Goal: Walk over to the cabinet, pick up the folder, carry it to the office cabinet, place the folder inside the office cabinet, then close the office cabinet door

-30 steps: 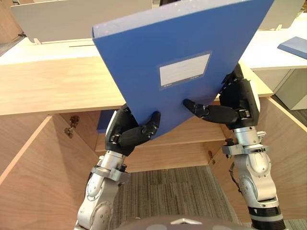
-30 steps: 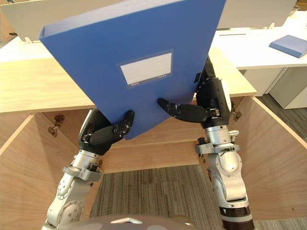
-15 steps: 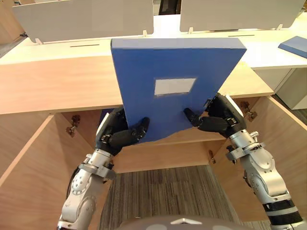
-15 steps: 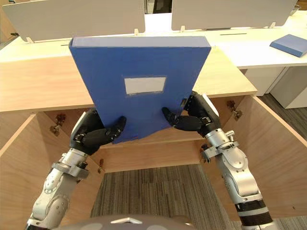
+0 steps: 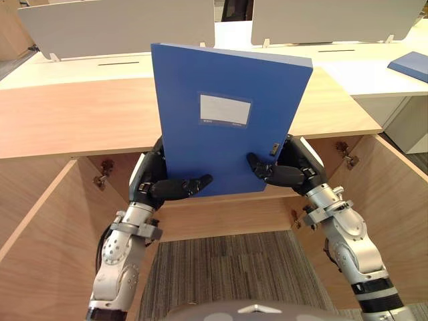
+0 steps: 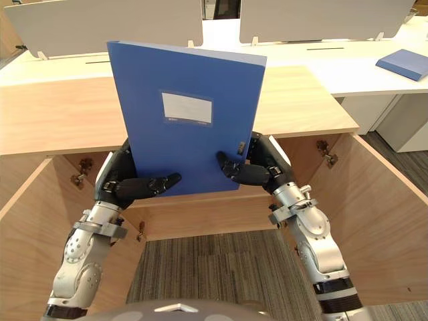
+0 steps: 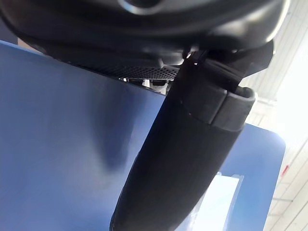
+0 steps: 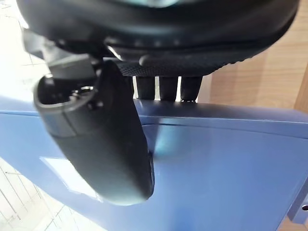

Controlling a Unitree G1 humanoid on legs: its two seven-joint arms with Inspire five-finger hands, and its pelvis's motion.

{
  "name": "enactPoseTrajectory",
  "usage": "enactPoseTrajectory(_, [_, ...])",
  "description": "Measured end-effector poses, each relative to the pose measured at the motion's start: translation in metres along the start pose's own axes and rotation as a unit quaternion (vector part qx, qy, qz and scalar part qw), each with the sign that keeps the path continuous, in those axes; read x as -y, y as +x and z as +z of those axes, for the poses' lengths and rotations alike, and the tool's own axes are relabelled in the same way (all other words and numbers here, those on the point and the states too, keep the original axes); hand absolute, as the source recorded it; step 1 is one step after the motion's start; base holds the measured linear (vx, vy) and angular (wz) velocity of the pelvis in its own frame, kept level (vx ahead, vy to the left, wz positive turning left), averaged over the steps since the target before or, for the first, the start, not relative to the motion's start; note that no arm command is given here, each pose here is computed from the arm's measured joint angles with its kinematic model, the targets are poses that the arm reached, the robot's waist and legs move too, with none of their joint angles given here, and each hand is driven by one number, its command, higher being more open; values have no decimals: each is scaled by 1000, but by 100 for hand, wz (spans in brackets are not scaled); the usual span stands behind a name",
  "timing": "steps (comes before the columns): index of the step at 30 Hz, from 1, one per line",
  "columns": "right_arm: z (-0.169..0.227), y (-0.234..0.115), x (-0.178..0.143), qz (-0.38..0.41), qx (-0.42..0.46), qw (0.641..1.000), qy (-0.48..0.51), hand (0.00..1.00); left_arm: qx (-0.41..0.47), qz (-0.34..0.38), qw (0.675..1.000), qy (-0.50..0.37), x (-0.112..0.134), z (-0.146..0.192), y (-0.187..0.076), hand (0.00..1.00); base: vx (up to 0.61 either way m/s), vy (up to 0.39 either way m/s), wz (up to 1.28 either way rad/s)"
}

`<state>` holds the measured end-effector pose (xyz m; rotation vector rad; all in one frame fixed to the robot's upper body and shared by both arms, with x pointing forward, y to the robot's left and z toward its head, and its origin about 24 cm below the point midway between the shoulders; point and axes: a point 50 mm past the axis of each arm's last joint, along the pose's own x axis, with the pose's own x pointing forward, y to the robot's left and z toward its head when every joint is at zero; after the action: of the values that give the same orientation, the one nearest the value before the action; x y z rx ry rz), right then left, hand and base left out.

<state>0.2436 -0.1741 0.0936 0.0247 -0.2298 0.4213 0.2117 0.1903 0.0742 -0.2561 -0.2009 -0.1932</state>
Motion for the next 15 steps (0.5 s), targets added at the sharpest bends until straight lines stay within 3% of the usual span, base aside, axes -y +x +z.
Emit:
enactPoseTrajectory(7, [-2,4,-9,-23,22,999,39,0,40,54,998,-7,-4,6,5,100,0,0,5])
enactPoseTrajectory(15, [14,2,3,-112,83,988,64,0,108,221,969,-16,-36,19,-15,100,1,-2,3])
